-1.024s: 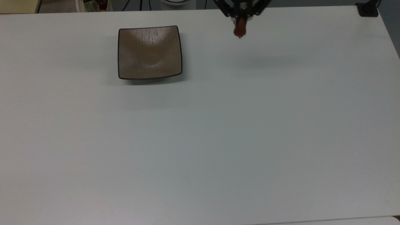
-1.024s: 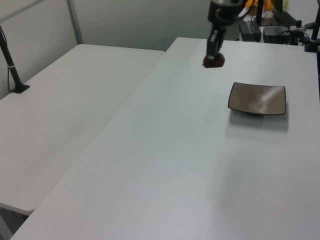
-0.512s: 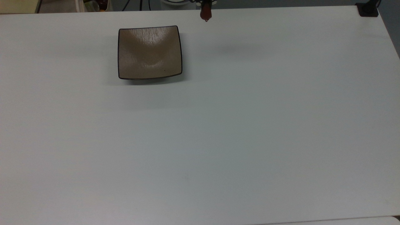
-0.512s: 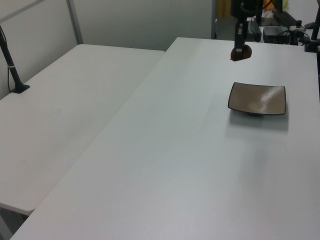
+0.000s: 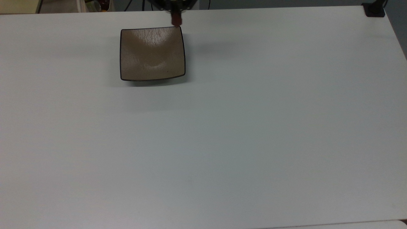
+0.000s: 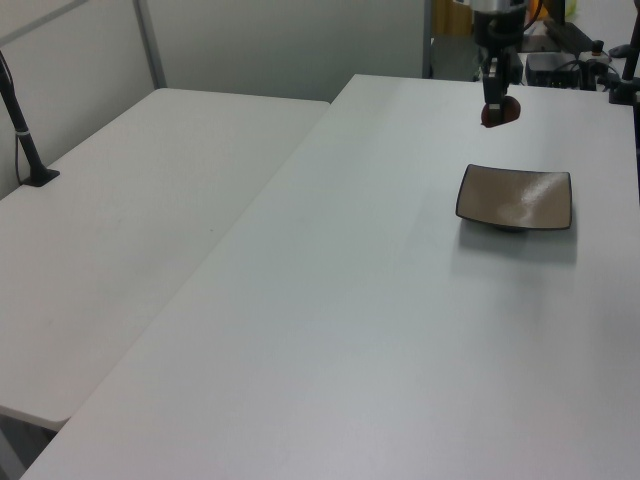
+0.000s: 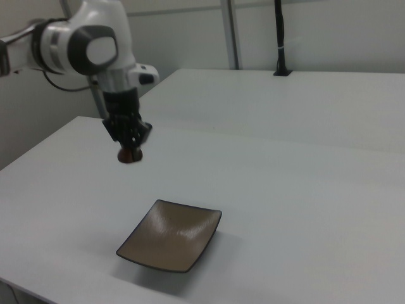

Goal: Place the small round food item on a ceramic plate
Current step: 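Lower the held food item into the center of the plate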

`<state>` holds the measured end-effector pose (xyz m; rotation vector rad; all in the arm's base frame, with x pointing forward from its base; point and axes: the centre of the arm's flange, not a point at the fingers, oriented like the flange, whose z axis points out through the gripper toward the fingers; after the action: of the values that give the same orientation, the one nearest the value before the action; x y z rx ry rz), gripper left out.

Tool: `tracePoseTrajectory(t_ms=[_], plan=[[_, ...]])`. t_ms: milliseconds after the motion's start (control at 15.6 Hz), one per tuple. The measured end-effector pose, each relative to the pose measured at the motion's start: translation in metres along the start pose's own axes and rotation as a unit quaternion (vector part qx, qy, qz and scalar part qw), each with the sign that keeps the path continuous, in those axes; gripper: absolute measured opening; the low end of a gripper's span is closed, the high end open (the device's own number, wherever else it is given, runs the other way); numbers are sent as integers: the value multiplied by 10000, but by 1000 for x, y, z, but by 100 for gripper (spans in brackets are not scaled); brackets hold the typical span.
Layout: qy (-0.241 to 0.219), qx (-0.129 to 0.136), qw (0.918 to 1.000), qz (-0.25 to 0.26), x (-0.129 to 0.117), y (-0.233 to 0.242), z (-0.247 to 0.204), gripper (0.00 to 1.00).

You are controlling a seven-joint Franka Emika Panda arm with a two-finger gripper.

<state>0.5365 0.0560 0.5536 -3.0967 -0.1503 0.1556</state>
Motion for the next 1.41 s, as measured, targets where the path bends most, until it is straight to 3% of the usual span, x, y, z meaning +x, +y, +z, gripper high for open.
tracePoseTrajectory(t_ms=[256,448,704,1407], plan=[[-493,90,9986,160,-10,52,49,16],[-591,170,9978,236,-17,85,83,16],[-365,170,9987,325,-19,106,119,17],[566,-40,9984,76,-28,107,200,19]])
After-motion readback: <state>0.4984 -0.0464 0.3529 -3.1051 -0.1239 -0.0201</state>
